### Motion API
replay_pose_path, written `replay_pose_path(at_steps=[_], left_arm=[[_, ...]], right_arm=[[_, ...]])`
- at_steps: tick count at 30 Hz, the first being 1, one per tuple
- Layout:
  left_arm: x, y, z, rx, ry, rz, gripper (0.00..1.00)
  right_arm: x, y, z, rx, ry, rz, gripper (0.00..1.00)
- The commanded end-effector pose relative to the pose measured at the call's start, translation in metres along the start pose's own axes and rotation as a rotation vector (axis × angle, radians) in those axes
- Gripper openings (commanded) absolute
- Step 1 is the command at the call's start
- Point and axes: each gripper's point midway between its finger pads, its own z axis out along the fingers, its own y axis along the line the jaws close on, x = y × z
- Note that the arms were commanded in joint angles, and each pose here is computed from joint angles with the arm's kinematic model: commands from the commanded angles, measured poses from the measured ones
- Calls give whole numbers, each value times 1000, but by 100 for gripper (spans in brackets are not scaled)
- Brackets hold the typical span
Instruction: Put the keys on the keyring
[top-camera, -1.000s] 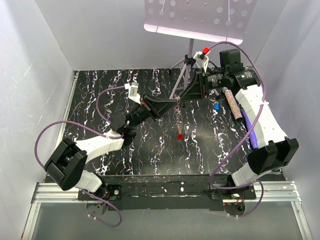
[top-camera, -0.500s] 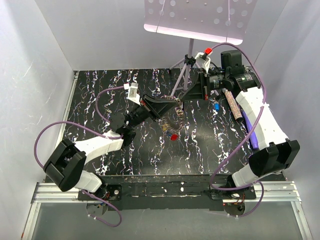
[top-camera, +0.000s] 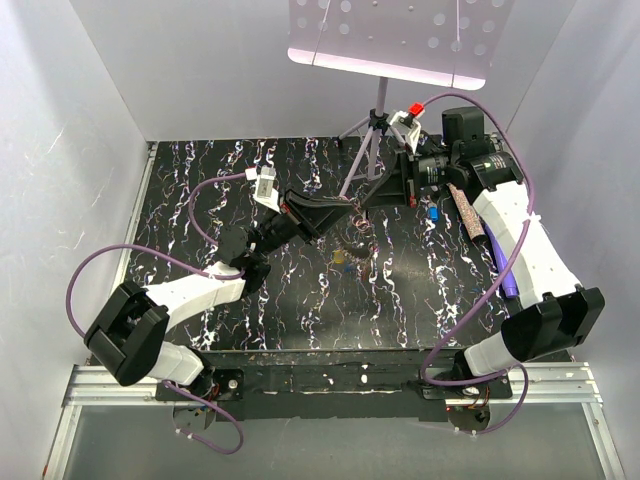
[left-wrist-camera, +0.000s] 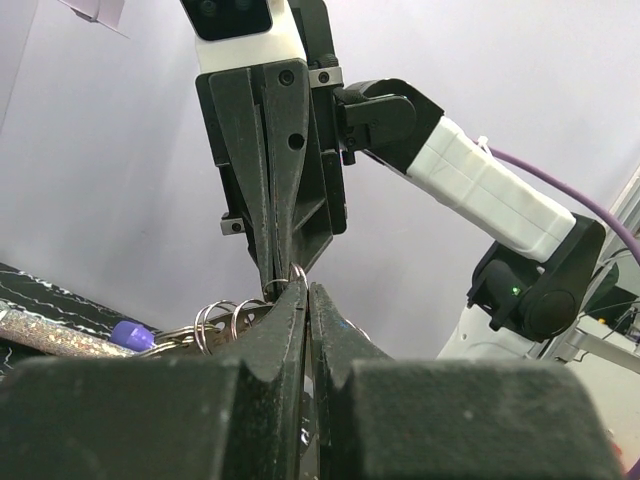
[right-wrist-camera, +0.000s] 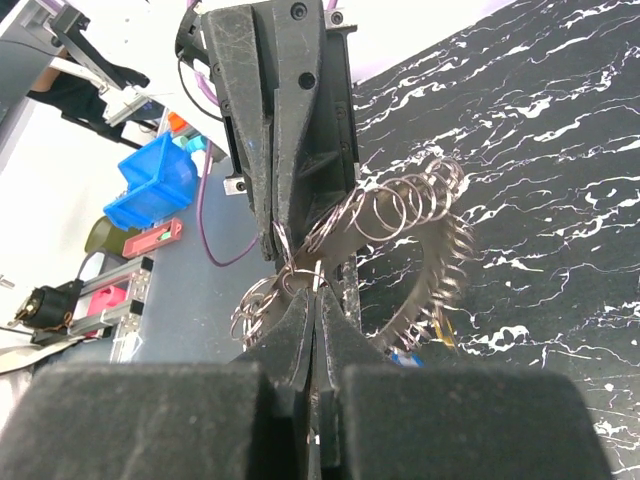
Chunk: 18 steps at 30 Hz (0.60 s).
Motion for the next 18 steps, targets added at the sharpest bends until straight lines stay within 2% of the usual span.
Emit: replay_pose_path(at_steps=[1, 5, 8, 10, 12, 18], left_arm=[[-38, -30, 9, 83, -103, 97, 0], [-32, -23, 6, 62, -71, 117, 0], [-32, -19, 1, 51, -51, 129, 0], [-30, -18, -3, 50, -31, 134, 0], [-28, -18, -6, 53, -7, 133, 0], [-25, -28, -6, 103, 48, 111, 0]], right_arm=[[9, 7, 5, 32, 25, -21, 1], [14, 2, 5, 76, 46, -34, 2], [13, 2, 1, 112, 62, -75, 13], [7, 2, -4, 144, 65, -112, 32], [-2, 7, -10, 154, 60, -157, 42], [-14, 21, -8, 56, 38, -253, 49]])
